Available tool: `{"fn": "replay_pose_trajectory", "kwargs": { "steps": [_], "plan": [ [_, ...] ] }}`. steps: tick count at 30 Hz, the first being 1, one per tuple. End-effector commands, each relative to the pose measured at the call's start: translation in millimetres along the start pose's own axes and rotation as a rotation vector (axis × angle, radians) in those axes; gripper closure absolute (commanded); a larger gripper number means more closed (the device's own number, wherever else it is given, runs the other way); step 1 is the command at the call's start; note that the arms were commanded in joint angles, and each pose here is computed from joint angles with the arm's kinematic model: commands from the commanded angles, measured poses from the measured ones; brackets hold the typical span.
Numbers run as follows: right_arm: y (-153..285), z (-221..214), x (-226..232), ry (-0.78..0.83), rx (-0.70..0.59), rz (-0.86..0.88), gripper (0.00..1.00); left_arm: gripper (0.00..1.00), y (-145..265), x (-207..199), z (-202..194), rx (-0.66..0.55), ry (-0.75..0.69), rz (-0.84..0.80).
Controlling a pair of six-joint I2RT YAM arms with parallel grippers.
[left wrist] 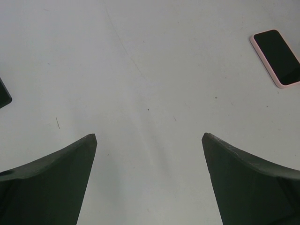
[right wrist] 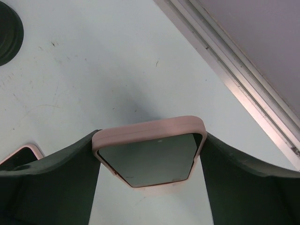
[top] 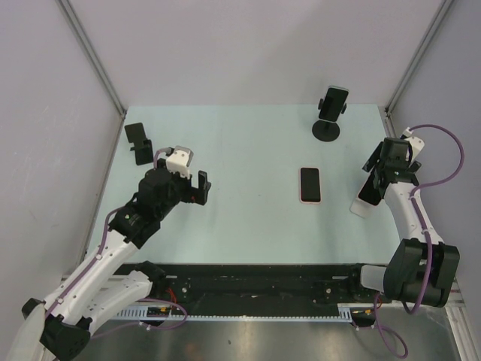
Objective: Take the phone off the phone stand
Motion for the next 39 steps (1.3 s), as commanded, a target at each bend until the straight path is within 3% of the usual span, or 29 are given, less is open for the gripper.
{"fn": "replay_pose_trajectory", "kwargs": {
  "steps": [1,3,6,9,18,24,29,39],
  "plan": [
    [12.2,23.2,-1.5,-0.016,-0.070,0.007,0.29,0.00,-0.9,-4.1,-0.6,-0.001,-0.034,-0.033],
    [18.8,27.4,-2.4,-0.024,-0.088,0.015,0.37,0.00,-1.2,-5.2,-1.0,0.002,-0.036,-0.042],
    [27.5,32.8,-3.8,-0.029,-0.113,0.027,0.60,0.00,-1.6,-6.5,-1.2,0.005,-0.036,-0.051],
    [37.1,37.8,-5.4,-0.038,-0.137,0.041,0.72,0.00,-1.9,-8.2,-1.4,0.007,-0.037,-0.063],
    [72.1,53.7,0.7,-0.036,-0.221,0.116,0.93,0.00,-5.4,-10.9,-4.9,0.026,-0.039,-0.080],
    [102.4,65.0,23.3,0.022,-0.256,0.192,1.00,0.00,-6.6,-12.0,-6.2,0.033,-0.038,-0.087],
    [131.8,62.4,69.6,0.123,-0.249,0.358,1.00,0.00,-6.3,-10.2,-6.0,0.030,-0.039,-0.076],
    [154.1,6.8,179.7,0.419,-0.025,0.569,1.00,0.00,-3.4,-9.0,-3.7,0.016,-0.036,-0.071]
  ]
}}
Point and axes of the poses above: each gripper's point midway between its finger pads, its own y axis back along the fingers, its own x axis along the line the jaws close on, z = x × y, the point moved 4 cm from there along y, back along the fingers, and after that the axes turned 4 degrees about y, right-handed, at the moved point
